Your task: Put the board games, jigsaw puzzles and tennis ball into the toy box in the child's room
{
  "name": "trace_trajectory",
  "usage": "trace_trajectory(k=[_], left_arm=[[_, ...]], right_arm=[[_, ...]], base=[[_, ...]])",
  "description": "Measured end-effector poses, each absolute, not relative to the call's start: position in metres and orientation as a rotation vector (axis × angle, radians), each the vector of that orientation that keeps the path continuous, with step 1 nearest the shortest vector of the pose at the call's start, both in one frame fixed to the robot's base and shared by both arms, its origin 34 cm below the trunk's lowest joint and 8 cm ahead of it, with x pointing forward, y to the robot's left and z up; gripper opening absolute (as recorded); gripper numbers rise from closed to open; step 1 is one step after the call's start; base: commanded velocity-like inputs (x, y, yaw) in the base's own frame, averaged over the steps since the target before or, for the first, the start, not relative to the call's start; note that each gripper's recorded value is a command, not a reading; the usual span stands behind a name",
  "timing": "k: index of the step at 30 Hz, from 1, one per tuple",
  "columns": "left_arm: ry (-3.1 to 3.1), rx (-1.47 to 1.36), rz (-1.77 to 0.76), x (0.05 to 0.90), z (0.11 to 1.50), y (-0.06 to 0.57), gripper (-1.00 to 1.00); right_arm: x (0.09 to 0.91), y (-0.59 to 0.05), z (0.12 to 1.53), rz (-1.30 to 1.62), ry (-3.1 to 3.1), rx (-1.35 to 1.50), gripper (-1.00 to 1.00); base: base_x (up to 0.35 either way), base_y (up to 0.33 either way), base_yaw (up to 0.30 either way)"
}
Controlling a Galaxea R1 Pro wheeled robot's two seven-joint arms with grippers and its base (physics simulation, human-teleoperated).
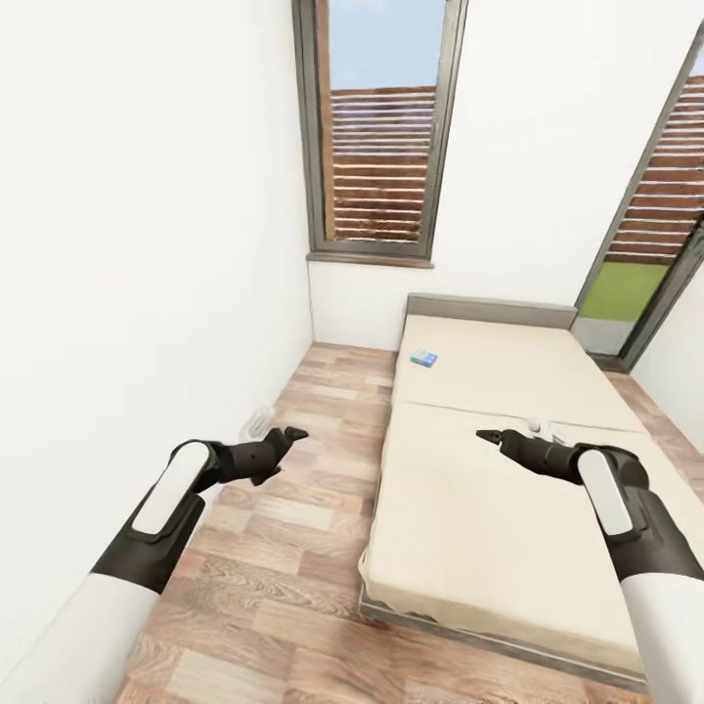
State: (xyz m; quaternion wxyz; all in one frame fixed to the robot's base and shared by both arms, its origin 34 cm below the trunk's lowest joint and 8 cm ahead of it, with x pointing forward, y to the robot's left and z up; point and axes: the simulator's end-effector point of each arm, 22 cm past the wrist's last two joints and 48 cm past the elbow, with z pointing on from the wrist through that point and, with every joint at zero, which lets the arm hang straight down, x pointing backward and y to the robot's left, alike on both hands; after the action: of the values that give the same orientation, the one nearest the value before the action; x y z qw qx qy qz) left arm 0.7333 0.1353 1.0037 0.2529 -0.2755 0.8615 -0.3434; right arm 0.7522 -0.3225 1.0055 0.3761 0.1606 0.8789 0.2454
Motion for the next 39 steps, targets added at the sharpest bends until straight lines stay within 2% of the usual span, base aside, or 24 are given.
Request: trace_trajectory(k=[18, 28, 39], left_arm=[[2.377, -0.748, -0.806, 0.731, 0.987, 0.164, 1.0], [2.36, -0.632, -0.786, 0.696, 0.985, 0.166, 1.0], [2.349, -0.548, -0.792, 0.651, 0.971, 0.156, 1.0]], right_arm=[[0.752, -0.313, 0.999, 0.633, 2.279, 0.4, 1.0], [0.737, -0.259, 0.973, 0.558, 2.409, 0.195, 1.0], [0.726, -0.235, 0.963, 0.489, 2.461, 0.059, 1.0]], base=[[0.0, 0.0, -0.281], [0.0, 0.0, -0.28], [0.0, 0.0, -0.272]])
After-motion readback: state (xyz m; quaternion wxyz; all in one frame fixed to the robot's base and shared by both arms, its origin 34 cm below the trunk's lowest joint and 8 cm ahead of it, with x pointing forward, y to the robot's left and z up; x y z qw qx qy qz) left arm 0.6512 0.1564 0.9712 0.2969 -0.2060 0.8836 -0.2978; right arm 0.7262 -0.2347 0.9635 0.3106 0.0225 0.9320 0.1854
